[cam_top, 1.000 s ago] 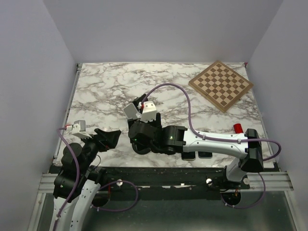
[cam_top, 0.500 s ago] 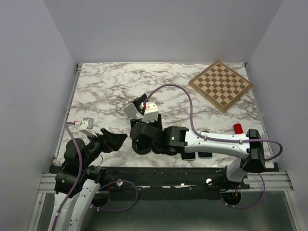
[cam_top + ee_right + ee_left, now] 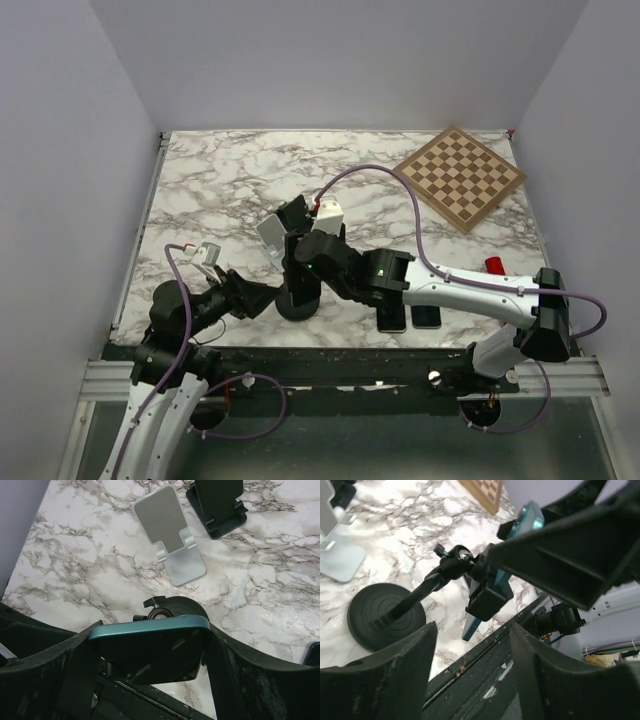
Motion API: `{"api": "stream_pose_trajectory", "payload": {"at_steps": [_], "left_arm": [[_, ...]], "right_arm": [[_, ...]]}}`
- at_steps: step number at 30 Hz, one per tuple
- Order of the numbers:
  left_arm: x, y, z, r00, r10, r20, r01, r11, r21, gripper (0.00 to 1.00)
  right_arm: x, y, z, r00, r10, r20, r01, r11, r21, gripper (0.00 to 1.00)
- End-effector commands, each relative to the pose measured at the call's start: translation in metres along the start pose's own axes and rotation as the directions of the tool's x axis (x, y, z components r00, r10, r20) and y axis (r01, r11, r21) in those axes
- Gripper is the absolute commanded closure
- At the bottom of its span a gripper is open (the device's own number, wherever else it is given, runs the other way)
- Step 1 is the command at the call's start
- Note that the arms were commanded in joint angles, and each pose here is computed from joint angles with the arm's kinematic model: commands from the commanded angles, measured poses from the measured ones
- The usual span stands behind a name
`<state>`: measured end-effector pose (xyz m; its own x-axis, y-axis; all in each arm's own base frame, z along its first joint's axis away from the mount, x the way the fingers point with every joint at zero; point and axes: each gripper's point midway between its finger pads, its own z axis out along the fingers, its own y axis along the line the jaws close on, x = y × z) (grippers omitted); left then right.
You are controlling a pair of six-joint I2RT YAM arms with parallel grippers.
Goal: Remove the phone from the phone stand
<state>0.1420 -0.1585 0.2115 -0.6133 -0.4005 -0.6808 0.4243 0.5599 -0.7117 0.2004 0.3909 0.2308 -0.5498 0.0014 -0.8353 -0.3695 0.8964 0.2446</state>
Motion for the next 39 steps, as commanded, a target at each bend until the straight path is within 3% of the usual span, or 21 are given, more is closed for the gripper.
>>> {"api": "stream_pose_trajectory", "payload": {"at_steps": [1,5,12,16,19,26,39], "left_arm": [[-0.007,-0.029,0.001,0.995,0.073,0.066,-0.085,0.977,0.198,0.28],[-0.006,-0.027,0.010,0.997,0.073,0.039,-0.079,0.974,0.214,0.27],[-0.009,-0.028,0.019,0.987,0.158,-0.003,-0.154,0.969,0.195,0.34],[0.001,-0.026,0.026,0.980,0.184,-0.070,-0.168,0.968,0.187,0.31],[0.001,-0.031,0.030,0.975,0.216,-0.054,-0.202,0.960,0.193,0.31],[-0.003,-0.032,0.039,0.971,0.236,-0.042,-0.227,0.961,0.160,0.45],[-0.005,-0.036,0.047,0.969,0.243,-0.034,-0.235,0.960,0.154,0.60]], "right_arm": [[-0.001,-0.003,0.004,0.999,-0.027,-0.042,0.023,0.997,-0.080,0.99],[-0.005,-0.006,0.005,0.998,-0.026,-0.064,0.019,0.994,-0.107,0.99],[-0.004,-0.006,0.009,0.994,-0.028,-0.101,0.014,0.990,-0.139,0.99],[-0.004,-0.004,0.010,0.993,-0.022,-0.116,0.004,0.988,-0.155,0.99],[-0.003,-0.002,0.011,0.993,-0.021,-0.120,0.002,0.987,-0.159,0.99],[-0.001,-0.001,0.013,0.991,-0.025,-0.129,0.004,0.987,-0.160,0.99],[0.002,-0.002,0.016,0.991,-0.032,-0.133,0.011,0.988,-0.151,0.99]]}}
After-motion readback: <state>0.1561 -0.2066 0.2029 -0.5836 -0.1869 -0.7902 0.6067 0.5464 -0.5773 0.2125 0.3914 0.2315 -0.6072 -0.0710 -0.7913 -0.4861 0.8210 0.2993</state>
